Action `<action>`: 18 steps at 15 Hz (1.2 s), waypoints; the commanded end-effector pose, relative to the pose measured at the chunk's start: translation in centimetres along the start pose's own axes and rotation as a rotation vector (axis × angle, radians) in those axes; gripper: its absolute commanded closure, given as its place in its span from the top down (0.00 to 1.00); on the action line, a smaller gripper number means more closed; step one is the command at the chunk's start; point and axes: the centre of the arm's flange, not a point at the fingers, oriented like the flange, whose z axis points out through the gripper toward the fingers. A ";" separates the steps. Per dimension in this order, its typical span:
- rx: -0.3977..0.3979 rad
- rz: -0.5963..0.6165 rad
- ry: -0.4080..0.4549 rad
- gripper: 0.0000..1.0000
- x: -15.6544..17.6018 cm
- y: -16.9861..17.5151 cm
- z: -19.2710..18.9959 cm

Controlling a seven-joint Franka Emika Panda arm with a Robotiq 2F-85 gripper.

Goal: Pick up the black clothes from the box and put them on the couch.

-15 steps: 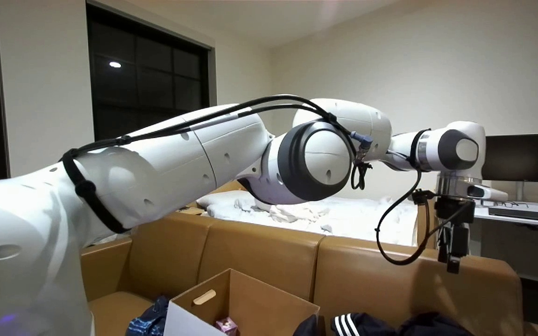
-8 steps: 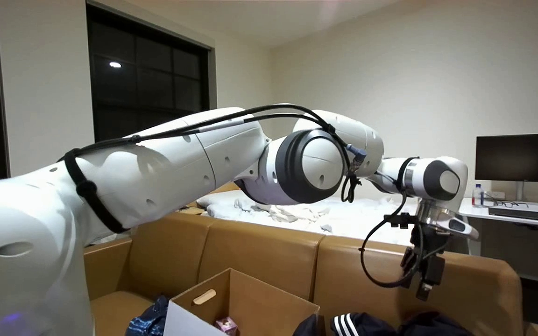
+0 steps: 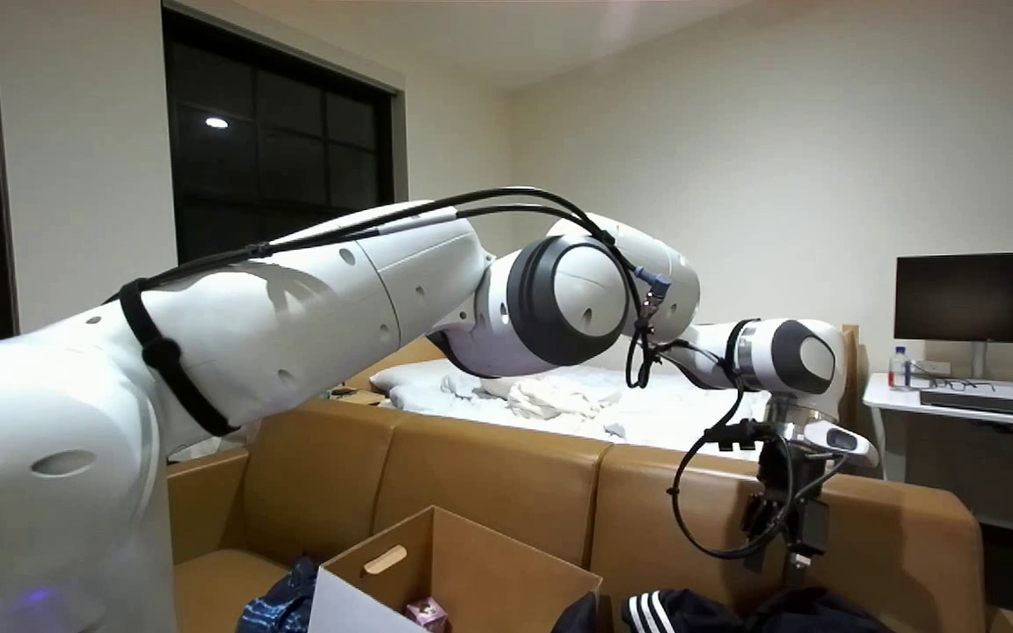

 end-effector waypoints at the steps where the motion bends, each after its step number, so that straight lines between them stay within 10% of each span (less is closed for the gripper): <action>1: -0.100 -0.136 -0.066 1.00 -0.3 -0.8 4.4; 7: -0.263 -0.387 -0.047 1.00 -4.6 -2.2 14.5; 18: -0.327 -0.744 0.469 1.00 -5.3 1.2 15.0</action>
